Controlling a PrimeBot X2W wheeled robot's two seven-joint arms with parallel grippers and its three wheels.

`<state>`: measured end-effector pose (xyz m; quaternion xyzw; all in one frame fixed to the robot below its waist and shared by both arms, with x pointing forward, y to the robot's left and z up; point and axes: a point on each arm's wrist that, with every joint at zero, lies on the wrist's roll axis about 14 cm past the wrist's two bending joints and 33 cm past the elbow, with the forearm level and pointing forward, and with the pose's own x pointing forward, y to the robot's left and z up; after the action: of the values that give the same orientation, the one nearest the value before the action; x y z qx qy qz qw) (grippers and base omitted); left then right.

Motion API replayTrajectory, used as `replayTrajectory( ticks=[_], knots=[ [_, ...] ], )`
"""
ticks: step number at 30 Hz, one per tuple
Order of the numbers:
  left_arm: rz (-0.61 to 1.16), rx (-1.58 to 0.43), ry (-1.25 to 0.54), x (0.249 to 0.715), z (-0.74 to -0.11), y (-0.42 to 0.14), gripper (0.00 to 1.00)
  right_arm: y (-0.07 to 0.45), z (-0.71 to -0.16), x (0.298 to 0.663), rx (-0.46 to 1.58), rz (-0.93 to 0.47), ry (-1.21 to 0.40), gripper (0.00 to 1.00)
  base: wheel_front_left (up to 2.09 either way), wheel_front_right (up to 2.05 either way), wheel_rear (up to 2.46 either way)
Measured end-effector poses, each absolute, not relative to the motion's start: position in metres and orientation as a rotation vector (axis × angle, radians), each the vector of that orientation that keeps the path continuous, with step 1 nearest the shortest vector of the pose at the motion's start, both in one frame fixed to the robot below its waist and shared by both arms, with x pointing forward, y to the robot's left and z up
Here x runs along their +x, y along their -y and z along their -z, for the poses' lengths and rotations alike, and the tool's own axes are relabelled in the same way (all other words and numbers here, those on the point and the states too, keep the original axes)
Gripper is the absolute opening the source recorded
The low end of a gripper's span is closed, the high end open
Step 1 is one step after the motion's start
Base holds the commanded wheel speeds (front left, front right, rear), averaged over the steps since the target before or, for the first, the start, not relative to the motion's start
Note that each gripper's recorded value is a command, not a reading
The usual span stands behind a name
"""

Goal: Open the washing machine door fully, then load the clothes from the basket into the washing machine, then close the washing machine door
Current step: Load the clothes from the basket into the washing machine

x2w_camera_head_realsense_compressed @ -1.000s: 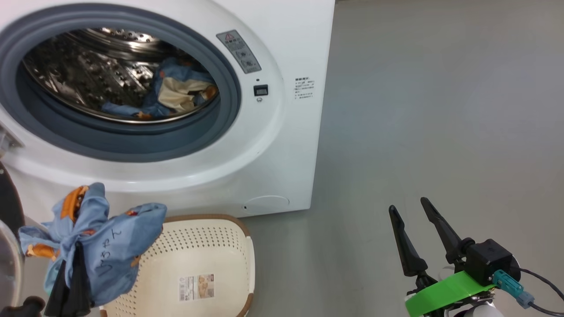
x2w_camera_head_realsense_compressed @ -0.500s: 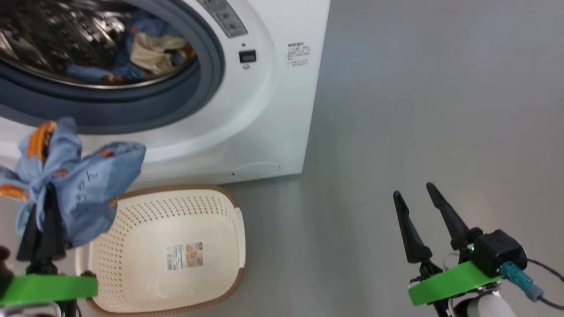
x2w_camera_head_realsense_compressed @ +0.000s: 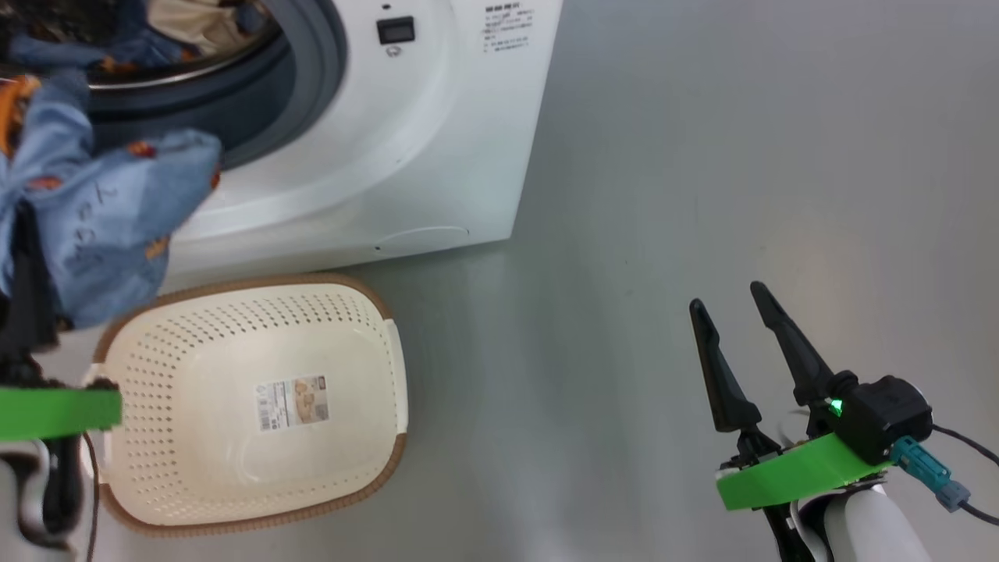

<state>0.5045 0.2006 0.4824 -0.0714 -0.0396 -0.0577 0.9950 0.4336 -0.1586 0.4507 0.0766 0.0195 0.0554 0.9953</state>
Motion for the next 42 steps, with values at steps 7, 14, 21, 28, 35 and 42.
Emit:
replayTrajectory(
  ticks=[7,14,21,28,35,42],
  knots=[
    [0.155,-0.13,0.097,0.539,-0.478,-0.194,0.0,0.163,-0.434,0.437,0.155,-0.096,-0.079,1.0,0.0,0.0,0.0],
    [0.189,-0.126,0.115,0.573,-0.474,-0.188,0.0,0.163,-0.421,0.444,0.159,-0.096,-0.104,1.0,0.0,0.0,0.0],
    [0.228,-0.133,0.096,0.601,-0.458,-0.175,0.0,0.165,-0.403,0.445,0.188,-0.082,-0.146,1.0,0.0,0.0,0.0],
    [0.242,-0.126,0.054,0.635,-0.439,-0.172,0.0,0.165,-0.392,0.45,0.186,-0.084,-0.166,1.0,0.0,0.0,0.0],
    [0.268,-0.123,0.062,0.671,-0.443,-0.159,0.0,0.168,-0.384,0.451,0.188,-0.074,-0.183,1.0,0.0,0.0,0.0],
    [0.29,-0.105,0.06,0.702,-0.452,-0.149,0.0,0.171,-0.381,0.45,0.194,-0.065,-0.193,1.0,0.0,0.0,0.0]
  ],
)
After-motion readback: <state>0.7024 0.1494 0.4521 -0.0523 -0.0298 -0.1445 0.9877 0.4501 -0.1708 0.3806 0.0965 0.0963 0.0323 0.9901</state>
